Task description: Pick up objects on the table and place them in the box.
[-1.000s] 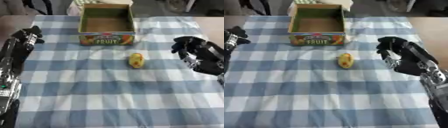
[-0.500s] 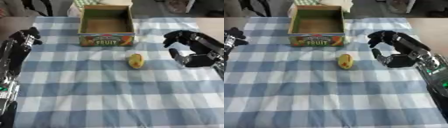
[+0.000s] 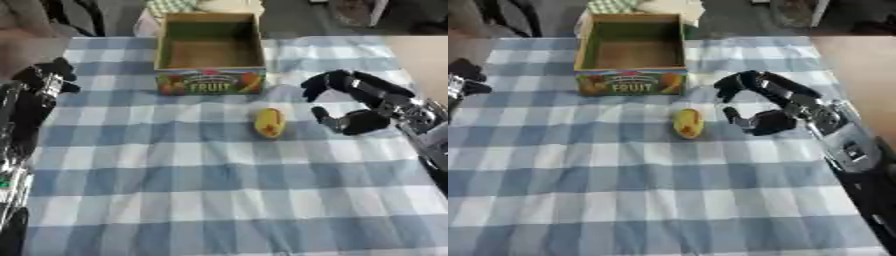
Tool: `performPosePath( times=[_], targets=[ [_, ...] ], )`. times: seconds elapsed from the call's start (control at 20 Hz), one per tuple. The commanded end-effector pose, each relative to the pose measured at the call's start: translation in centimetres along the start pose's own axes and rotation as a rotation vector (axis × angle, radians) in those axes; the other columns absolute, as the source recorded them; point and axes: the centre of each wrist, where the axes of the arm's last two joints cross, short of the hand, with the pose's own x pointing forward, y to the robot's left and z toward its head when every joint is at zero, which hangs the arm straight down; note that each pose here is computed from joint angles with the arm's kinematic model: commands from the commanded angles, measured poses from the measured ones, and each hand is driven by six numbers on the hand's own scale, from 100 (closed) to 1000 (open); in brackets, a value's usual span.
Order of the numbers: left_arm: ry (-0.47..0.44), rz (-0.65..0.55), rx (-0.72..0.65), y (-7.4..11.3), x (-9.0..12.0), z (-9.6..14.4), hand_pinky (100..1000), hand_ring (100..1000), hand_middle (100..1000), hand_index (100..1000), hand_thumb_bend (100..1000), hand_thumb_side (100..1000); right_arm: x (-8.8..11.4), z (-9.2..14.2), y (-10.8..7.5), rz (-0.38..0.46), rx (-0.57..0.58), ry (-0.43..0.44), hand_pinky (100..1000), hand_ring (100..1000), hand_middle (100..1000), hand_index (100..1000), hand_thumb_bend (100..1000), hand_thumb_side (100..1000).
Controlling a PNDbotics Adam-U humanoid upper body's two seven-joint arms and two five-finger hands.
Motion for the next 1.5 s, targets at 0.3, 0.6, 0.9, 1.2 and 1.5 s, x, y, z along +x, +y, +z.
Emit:
performPosePath(
  times=[0.3,0.6,0.9,1.2,1.5],
  targets=[
    [-0.029,0.007,-0.018,-0.1,0.7,-0.3,811,599,576,688,306,662,-1.7,-1.4,0.1,0.053,-0.041,0.047,907,729,712,856,100,170],
    [-0.03,0.01,-0.025,-0.3,0.7,-0.3,811,599,575,688,308,661,-1.8,-2.4,0.4,0.098,-0.066,0.046,924,754,757,860,100,168],
    [-0.029,0.011,-0.027,-0.3,0.6,-0.3,811,599,575,688,308,661,-1.6,-3.0,0.9,0.169,-0.015,0.016,949,780,791,888,100,268],
    [-0.028,0.012,-0.027,-0.3,0.6,-0.3,811,599,575,688,309,662,-1.1,-3.3,0.9,0.242,0.064,-0.016,966,807,824,912,100,328],
    [-0.026,0.013,-0.027,-0.4,0.5,-0.2,811,598,575,688,310,663,-1.6,-3.6,2.3,0.282,0.105,0.005,959,798,807,908,100,254]
  ],
)
